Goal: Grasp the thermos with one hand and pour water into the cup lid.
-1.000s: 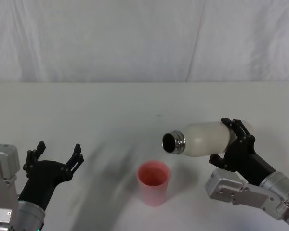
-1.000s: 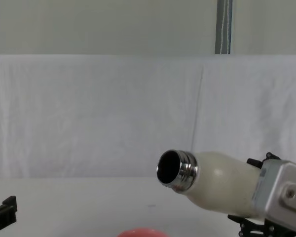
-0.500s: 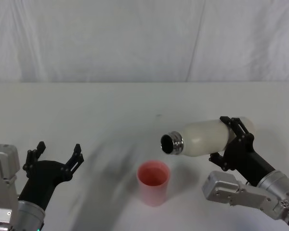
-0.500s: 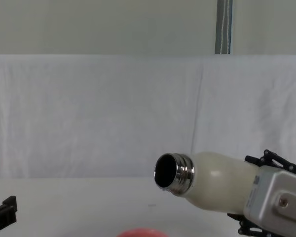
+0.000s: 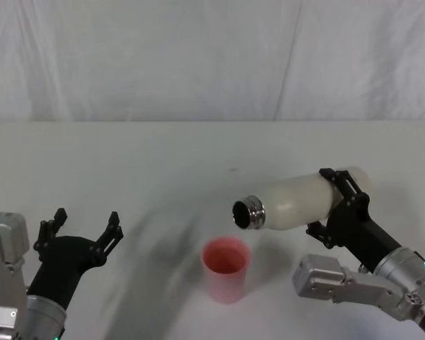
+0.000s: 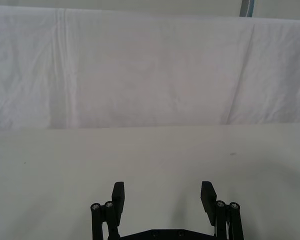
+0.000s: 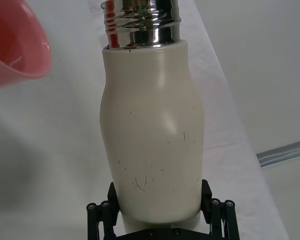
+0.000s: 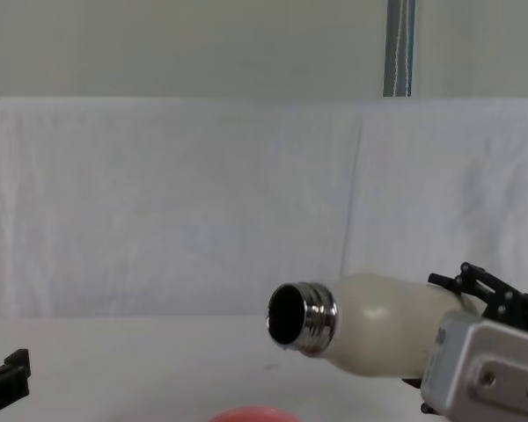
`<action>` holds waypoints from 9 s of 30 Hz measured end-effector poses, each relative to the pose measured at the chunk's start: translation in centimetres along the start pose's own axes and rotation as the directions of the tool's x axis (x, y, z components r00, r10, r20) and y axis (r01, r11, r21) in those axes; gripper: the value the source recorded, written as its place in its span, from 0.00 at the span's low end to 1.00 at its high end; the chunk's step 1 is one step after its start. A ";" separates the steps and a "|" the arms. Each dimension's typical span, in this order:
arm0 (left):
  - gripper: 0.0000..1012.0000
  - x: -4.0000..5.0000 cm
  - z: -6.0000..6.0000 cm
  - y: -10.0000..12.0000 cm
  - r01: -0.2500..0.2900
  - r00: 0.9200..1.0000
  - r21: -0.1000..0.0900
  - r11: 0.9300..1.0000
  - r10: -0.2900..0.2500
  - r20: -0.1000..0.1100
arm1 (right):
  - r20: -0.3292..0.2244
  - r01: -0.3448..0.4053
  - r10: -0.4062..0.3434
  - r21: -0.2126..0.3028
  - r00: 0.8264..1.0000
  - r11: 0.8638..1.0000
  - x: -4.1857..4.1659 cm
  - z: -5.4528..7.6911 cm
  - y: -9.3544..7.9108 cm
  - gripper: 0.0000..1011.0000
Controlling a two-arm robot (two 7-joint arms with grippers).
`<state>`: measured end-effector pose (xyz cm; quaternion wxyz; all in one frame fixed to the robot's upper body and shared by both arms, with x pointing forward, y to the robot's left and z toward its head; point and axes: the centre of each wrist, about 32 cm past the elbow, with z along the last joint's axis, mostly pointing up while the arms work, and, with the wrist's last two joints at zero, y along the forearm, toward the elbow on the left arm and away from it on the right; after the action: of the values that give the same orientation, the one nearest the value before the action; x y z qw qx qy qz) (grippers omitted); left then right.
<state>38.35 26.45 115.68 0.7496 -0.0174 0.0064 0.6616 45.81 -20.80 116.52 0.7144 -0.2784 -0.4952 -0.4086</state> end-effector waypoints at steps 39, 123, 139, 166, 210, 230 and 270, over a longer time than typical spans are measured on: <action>0.99 0.00 0.0 0.0 0.000 1.000 0.000 1.000 0.000 0.000 | 0.116 0.004 -0.006 0.015 0.993 1.000 -0.36 -0.4 0.1 0.95; 0.99 0.00 0.0 0.0 0.000 1.000 0.000 1.000 0.000 0.000 | 0.241 0.006 -0.016 0.041 0.970 0.999 -0.12 -0.3 0.4 0.95; 0.99 0.00 0.0 0.0 0.000 1.000 0.000 1.000 0.000 0.000 | 0.261 0.002 -0.013 0.043 0.965 0.999 -0.14 -0.3 0.5 0.95; 0.99 0.00 0.0 0.0 0.000 1.000 0.000 1.000 0.000 0.000 | 0.278 0.005 -0.018 0.046 0.960 0.999 0.09 -0.4 0.6 0.95; 0.99 0.00 0.0 0.0 0.000 1.000 0.000 1.000 0.000 0.000 | 0.296 0.003 -0.016 0.044 0.955 0.999 0.15 -0.6 0.8 0.95; 0.99 0.00 0.0 0.0 0.000 1.000 0.000 1.000 0.000 0.000 | 0.298 0.000 -0.013 0.042 0.955 0.999 0.06 -0.7 0.8 0.95; 0.99 0.00 0.0 0.0 0.000 1.000 0.000 1.000 0.000 0.000 | -0.029 0.015 -0.014 0.057 0.999 0.998 1.78 -0.1 0.6 0.95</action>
<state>38.35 26.45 115.68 0.7496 -0.0174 0.0064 0.6616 46.70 -21.13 118.15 0.7261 -0.2483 -0.4985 -0.4032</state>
